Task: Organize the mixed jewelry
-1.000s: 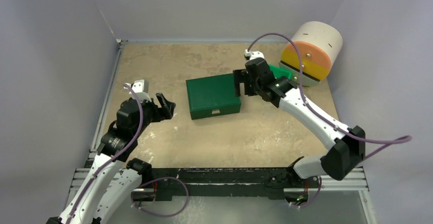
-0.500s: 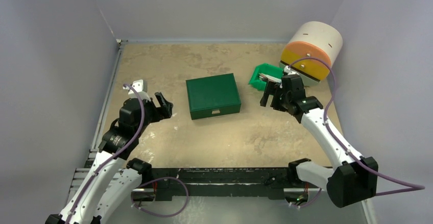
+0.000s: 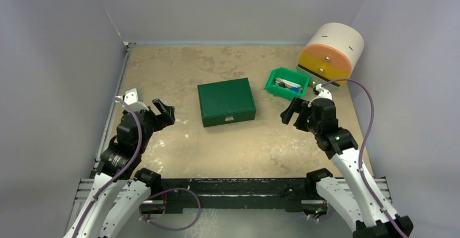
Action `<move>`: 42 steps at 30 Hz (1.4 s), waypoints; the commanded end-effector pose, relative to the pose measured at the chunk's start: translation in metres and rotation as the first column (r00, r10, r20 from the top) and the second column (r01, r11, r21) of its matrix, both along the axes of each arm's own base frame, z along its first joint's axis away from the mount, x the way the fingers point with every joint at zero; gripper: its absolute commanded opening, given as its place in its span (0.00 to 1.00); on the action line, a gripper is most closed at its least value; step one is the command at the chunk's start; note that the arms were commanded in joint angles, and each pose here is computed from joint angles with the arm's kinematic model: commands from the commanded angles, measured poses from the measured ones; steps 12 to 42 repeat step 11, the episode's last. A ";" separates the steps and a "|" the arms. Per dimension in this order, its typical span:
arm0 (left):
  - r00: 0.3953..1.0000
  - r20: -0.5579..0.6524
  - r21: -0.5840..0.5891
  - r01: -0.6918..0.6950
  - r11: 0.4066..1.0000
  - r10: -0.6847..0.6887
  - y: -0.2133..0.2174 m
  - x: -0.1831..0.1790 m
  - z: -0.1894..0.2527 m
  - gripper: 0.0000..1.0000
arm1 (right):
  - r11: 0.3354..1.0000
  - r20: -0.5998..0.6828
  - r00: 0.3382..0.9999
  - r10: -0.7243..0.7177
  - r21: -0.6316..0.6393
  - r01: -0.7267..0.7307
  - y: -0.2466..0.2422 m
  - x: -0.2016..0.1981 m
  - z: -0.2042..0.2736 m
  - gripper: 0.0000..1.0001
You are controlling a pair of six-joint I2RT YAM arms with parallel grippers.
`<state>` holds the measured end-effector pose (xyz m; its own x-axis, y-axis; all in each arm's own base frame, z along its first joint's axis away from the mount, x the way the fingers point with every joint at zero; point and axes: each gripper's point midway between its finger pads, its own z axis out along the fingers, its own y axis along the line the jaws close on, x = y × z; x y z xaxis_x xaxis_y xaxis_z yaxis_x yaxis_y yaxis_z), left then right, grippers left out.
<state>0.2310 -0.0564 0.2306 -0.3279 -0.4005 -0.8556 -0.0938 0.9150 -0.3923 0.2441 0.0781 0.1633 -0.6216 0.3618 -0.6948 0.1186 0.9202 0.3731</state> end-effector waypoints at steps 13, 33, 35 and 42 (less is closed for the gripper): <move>0.973 0.222 -0.075 -0.040 0.996 0.055 0.017 -0.019 0.056 0.84 | 0.999 0.262 0.965 0.005 0.034 -0.015 -0.007 -0.017 0.037 0.99; 0.973 0.222 -0.075 -0.040 0.996 0.055 0.017 -0.019 0.056 0.84 | 0.999 0.262 0.965 0.005 0.034 -0.015 -0.007 -0.017 0.037 0.99; 0.973 0.222 -0.075 -0.040 0.996 0.055 0.017 -0.019 0.056 0.84 | 0.999 0.262 0.965 0.005 0.034 -0.015 -0.007 -0.017 0.037 0.99; 0.973 0.222 -0.075 -0.040 0.996 0.055 0.017 -0.019 0.056 0.84 | 0.999 0.262 0.965 0.005 0.034 -0.015 -0.007 -0.017 0.037 0.99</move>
